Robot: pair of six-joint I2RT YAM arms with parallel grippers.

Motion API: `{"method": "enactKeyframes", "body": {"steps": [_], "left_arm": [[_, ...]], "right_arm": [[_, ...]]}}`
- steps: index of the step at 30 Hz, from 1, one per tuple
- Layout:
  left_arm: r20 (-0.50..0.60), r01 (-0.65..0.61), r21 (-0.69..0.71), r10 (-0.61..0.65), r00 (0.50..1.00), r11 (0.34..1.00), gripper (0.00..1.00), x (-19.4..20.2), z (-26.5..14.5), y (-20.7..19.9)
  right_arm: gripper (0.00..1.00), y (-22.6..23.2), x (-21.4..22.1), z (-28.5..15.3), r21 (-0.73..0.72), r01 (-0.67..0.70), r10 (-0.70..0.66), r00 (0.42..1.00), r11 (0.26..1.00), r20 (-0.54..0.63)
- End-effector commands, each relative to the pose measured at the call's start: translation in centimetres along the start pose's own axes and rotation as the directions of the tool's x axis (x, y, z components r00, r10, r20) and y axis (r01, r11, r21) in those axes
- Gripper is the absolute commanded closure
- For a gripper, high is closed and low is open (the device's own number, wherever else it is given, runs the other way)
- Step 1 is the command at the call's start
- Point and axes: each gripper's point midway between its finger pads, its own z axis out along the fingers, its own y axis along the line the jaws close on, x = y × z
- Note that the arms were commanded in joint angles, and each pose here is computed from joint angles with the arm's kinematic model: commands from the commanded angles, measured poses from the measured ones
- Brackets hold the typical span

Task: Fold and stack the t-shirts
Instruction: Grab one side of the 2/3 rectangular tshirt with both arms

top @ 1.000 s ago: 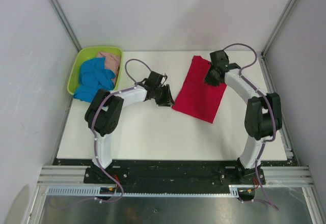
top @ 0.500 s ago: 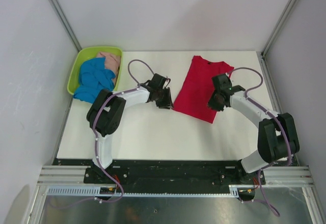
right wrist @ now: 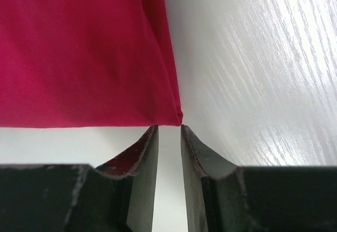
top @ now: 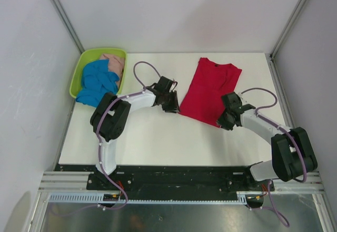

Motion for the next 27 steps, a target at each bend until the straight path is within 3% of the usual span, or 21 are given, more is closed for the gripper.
{"method": "enactKeyframes", "body": {"steps": [1, 18, 27], "left_arm": [[-0.004, -0.021, -0.013, 0.021, 1.000, 1.000, 0.68, 0.0, 0.2, -0.1], [0.010, -0.034, 0.005, 0.034, 0.999, 0.999, 0.61, -0.5, -0.4, -0.7], [0.005, -0.035, -0.010, 0.035, 0.999, 0.999, 0.65, -0.4, 0.2, -0.3]], "right_arm": [[0.71, 0.6, -0.7, 0.7, -0.015, -0.047, 0.048, 0.998, 0.999, 0.046], [0.70, -0.7, 1.3, 3.1, 0.047, -0.032, 0.032, 0.999, 0.998, 0.015], [0.88, -1.0, 1.5, 3.4, 0.068, -0.017, 0.016, 1.000, 0.998, 0.023]]}}
